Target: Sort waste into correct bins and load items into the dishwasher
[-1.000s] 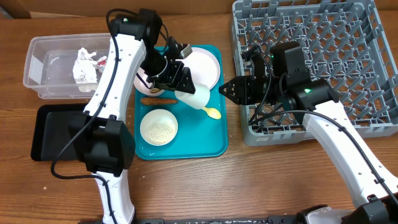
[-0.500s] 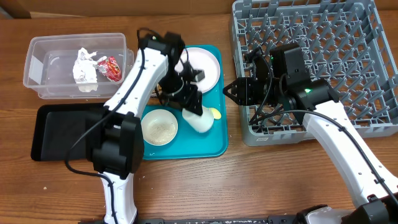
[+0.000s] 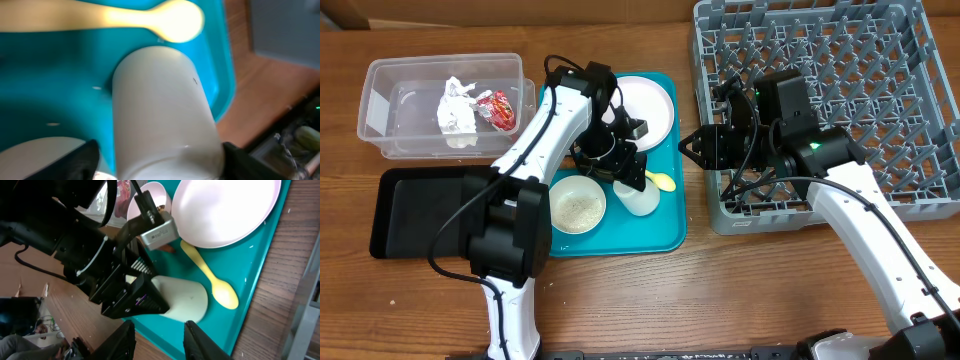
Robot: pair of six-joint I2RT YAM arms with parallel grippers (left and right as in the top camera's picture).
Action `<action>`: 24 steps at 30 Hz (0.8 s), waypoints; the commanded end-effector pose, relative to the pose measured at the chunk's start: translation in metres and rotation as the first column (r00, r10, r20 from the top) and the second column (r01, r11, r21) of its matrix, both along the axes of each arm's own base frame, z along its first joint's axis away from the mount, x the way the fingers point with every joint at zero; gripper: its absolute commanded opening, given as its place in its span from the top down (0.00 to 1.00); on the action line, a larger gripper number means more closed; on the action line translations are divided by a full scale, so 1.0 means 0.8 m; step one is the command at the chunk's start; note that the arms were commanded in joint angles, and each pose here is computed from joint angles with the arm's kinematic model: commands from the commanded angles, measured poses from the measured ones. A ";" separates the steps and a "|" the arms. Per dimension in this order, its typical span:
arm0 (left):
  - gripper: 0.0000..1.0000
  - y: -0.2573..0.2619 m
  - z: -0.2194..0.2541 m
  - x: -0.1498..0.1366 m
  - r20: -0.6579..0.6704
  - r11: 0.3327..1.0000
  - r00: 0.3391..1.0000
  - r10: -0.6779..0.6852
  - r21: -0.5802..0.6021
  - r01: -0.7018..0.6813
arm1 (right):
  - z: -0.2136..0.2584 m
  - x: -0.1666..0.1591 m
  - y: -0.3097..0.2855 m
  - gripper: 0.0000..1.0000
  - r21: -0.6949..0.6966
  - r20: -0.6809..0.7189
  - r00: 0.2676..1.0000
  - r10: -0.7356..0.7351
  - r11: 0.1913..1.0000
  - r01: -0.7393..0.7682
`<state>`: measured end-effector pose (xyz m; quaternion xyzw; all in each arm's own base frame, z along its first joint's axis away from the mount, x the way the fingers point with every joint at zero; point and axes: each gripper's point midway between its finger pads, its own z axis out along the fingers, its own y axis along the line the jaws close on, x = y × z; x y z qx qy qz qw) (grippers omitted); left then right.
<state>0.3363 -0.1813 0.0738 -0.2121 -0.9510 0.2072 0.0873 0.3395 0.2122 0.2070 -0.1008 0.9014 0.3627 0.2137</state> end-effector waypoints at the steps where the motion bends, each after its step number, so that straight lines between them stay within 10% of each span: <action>1: 0.17 0.023 -0.009 0.013 0.052 0.993 0.998 0.019 0.111 -0.025 | 0.007 0.002 0.001 0.65 0.001 0.013 1.000 -0.005 1.000 0.005; 24: 0.30 0.007 0.011 0.037 0.157 0.985 0.988 0.010 0.166 -0.037 | 0.003 0.004 -0.004 0.60 -0.020 0.007 0.999 -0.031 0.999 0.031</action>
